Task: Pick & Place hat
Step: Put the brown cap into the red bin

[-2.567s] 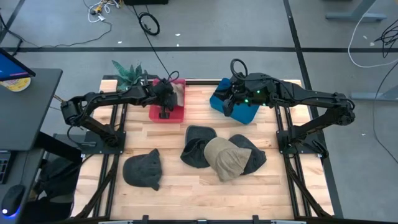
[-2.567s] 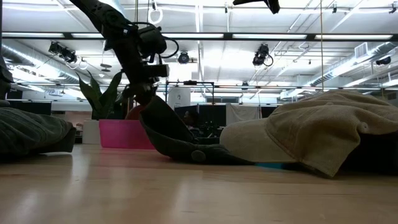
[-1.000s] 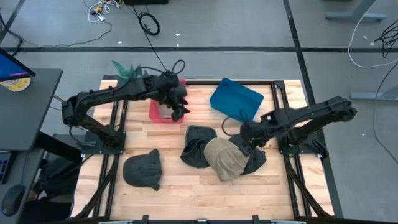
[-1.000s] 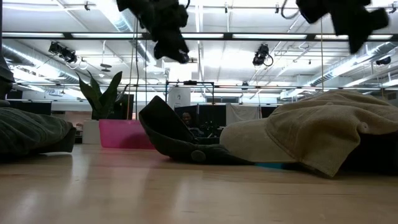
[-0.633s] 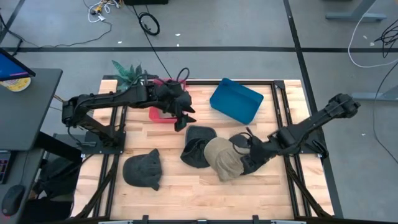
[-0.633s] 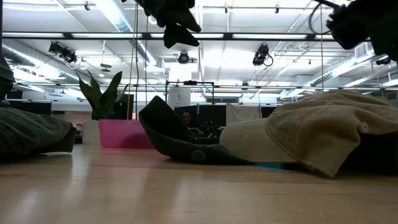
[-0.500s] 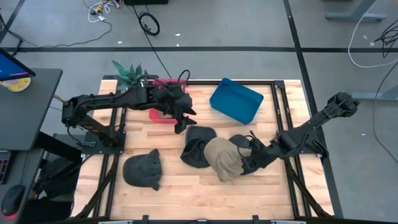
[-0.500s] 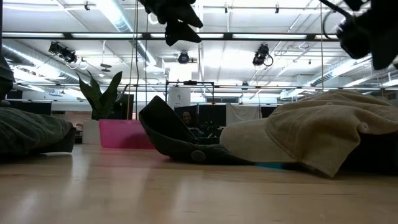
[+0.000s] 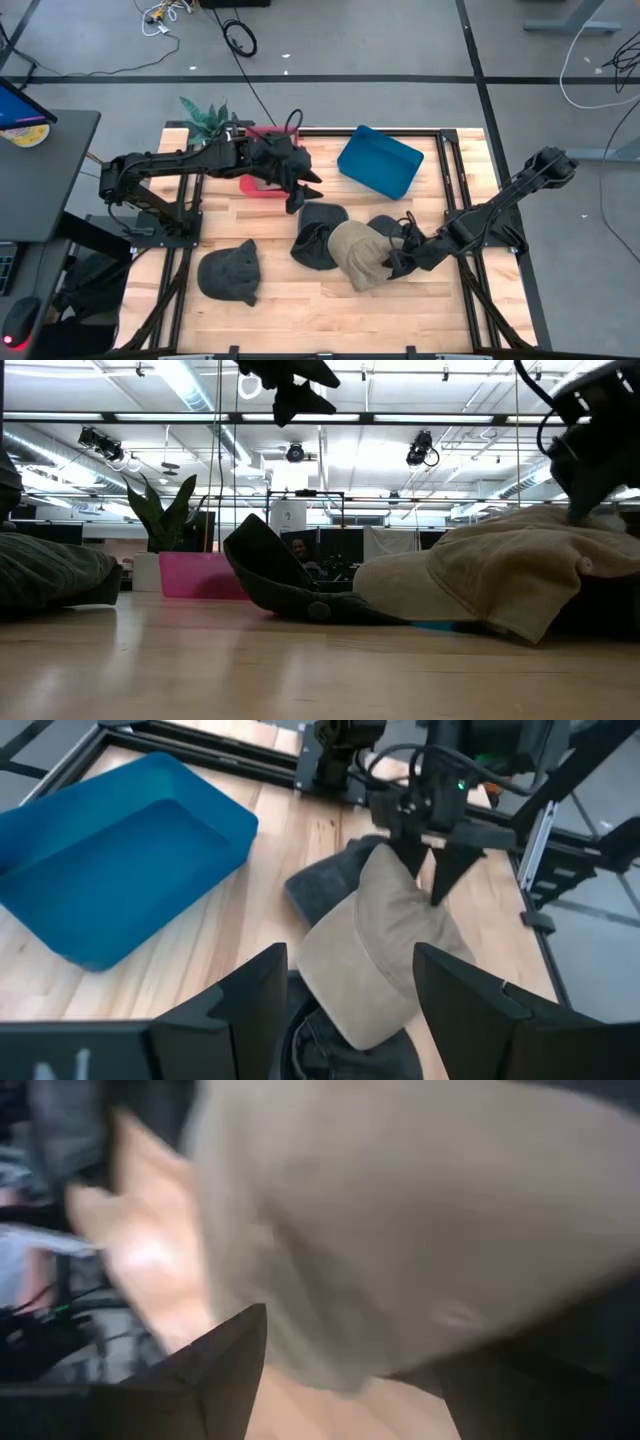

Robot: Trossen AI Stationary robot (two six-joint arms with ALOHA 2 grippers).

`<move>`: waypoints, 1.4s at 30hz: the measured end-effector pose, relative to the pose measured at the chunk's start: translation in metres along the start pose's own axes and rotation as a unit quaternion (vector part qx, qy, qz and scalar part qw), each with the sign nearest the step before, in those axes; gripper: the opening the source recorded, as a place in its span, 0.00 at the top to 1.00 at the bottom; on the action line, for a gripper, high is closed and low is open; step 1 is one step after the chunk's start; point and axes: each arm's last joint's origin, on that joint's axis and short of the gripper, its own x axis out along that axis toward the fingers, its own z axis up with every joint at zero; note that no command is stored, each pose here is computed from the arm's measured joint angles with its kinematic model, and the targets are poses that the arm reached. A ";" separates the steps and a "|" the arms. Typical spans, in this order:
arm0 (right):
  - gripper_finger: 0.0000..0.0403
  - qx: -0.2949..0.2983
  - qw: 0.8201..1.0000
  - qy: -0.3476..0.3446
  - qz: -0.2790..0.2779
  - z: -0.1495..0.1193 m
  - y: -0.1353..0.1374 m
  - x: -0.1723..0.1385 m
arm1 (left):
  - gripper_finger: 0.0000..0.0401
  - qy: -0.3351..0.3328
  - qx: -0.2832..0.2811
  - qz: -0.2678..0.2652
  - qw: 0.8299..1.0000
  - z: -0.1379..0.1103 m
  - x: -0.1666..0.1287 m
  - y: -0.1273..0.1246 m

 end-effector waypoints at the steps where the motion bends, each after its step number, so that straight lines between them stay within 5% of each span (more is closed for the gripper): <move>1: 0.33 -0.006 1.000 -0.003 0.013 0.000 0.002 0.000 | 0.45 -0.004 0.000 -0.001 1.000 0.001 0.000 0.000; 10: 0.43 -0.029 0.998 -0.030 0.050 0.002 0.009 0.000 | 0.45 -0.030 -0.005 -0.005 1.000 0.006 0.000 -0.001; 19: 0.96 -0.025 0.998 -0.029 0.045 0.002 0.008 0.000 | 0.45 -0.053 0.024 -0.006 0.998 0.010 -0.001 -0.001; 32: 0.99 -0.014 0.963 -0.058 0.262 0.010 0.046 -0.040 | 0.45 -0.077 0.037 -0.015 0.996 0.015 -0.001 -0.003; 42: 1.00 -0.033 0.885 -0.170 0.432 0.028 0.067 -0.094 | 0.45 -0.085 0.128 -0.042 0.987 0.016 -0.001 -0.012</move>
